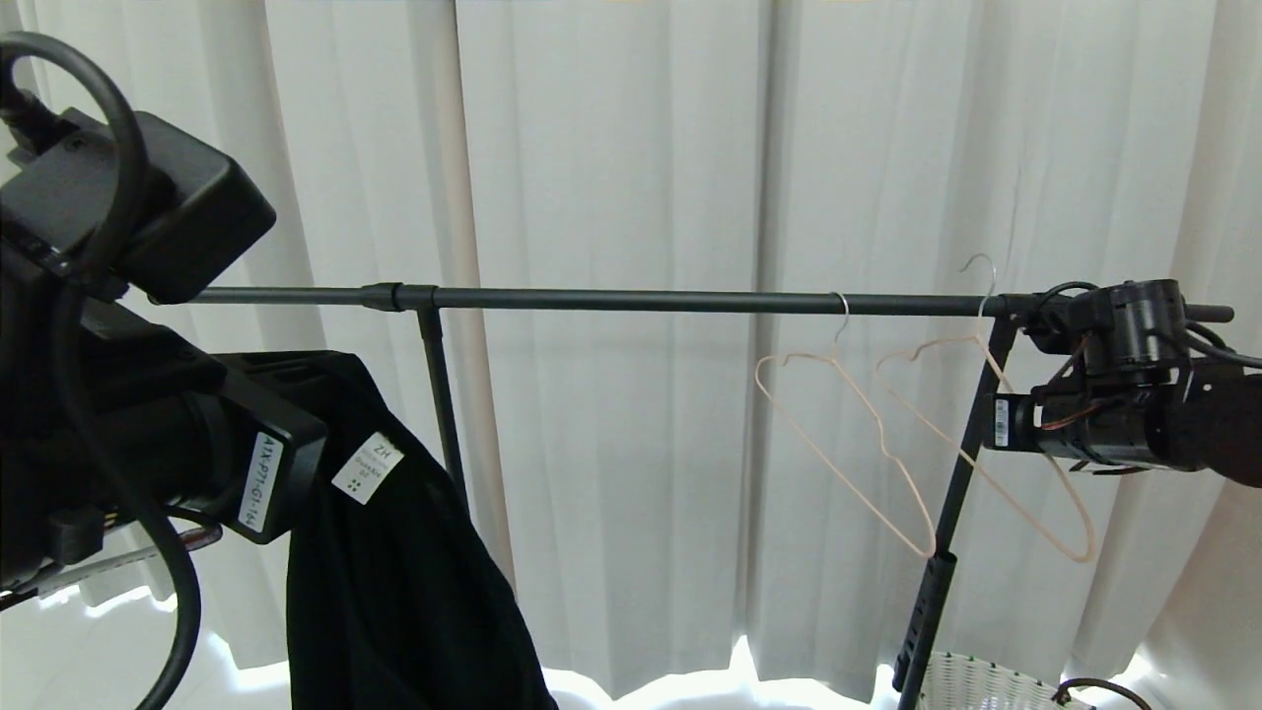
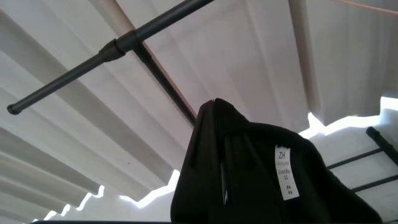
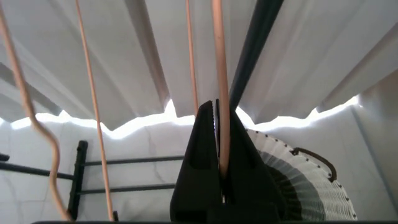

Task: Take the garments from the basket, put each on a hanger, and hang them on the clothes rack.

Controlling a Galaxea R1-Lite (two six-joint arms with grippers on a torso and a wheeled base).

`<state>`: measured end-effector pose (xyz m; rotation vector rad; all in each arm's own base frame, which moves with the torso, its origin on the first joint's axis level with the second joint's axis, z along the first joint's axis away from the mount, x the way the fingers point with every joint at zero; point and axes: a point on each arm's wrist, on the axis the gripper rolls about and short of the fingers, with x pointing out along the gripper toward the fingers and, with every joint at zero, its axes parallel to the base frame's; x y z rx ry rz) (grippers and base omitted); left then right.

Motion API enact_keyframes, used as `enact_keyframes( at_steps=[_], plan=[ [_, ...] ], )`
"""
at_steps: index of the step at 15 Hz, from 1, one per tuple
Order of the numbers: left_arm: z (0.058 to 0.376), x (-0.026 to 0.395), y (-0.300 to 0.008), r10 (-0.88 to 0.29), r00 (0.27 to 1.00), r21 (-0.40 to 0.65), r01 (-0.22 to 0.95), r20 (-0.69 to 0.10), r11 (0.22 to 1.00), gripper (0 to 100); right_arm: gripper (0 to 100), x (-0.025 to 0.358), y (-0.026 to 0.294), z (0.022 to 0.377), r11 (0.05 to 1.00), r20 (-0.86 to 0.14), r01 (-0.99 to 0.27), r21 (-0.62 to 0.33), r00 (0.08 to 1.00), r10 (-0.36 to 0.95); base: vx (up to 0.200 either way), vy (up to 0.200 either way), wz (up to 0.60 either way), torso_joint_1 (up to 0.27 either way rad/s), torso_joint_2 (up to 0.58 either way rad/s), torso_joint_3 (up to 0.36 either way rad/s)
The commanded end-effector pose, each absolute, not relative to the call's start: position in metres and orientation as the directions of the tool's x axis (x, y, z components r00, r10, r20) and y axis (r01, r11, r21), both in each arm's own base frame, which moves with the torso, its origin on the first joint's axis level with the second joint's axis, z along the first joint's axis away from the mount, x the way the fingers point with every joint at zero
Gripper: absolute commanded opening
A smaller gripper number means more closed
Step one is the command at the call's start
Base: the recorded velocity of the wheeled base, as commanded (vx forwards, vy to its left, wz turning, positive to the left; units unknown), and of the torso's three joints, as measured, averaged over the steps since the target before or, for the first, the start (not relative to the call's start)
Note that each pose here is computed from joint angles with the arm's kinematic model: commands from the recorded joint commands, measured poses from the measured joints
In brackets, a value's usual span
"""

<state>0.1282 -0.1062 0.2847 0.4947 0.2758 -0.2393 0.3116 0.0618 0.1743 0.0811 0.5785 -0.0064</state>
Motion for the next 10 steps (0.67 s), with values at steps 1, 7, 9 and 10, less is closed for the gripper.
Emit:
enact_keyframes(
  at_steps=[1, 7, 9, 10],
  plan=[
    [0.285, 0.127, -0.105, -0.155, 0.937, 0.433, 0.286, -0.313, 0.855, 0, 0, 0.294, 0.063, 0.184, 0.997, -0.524, 0.013, 0.079, 0.851, 0.031, -0.200, 0.000, 0.00, 0.002, 0.00, -0.002],
    [0.282, 0.126, -0.104, -0.150, 0.935, 0.436, 0.286, -0.320, 0.853, 0, 0, 0.251, 0.064, 0.201, 0.997, -0.474, -0.058, 0.049, 0.878, 0.074, -0.200, 0.000, 0.00, -0.001, 0.00, 0.003],
    [0.275, 0.126, -0.104, -0.145, 0.930, 0.442, 0.292, -0.337, 0.848, 0, 0, 0.234, 0.068, 0.205, 0.994, -0.456, -0.093, 0.048, 0.884, 0.105, -0.200, 0.000, 0.00, 0.005, 0.00, 0.005],
    [0.273, 0.126, -0.104, -0.148, 0.930, 0.441, 0.295, -0.337, 0.848, 0, 0, 0.226, 0.071, 0.210, 0.992, -0.438, -0.115, 0.051, 0.890, 0.125, -0.200, 0.000, 0.00, 0.002, -0.01, 0.007]
  ],
)
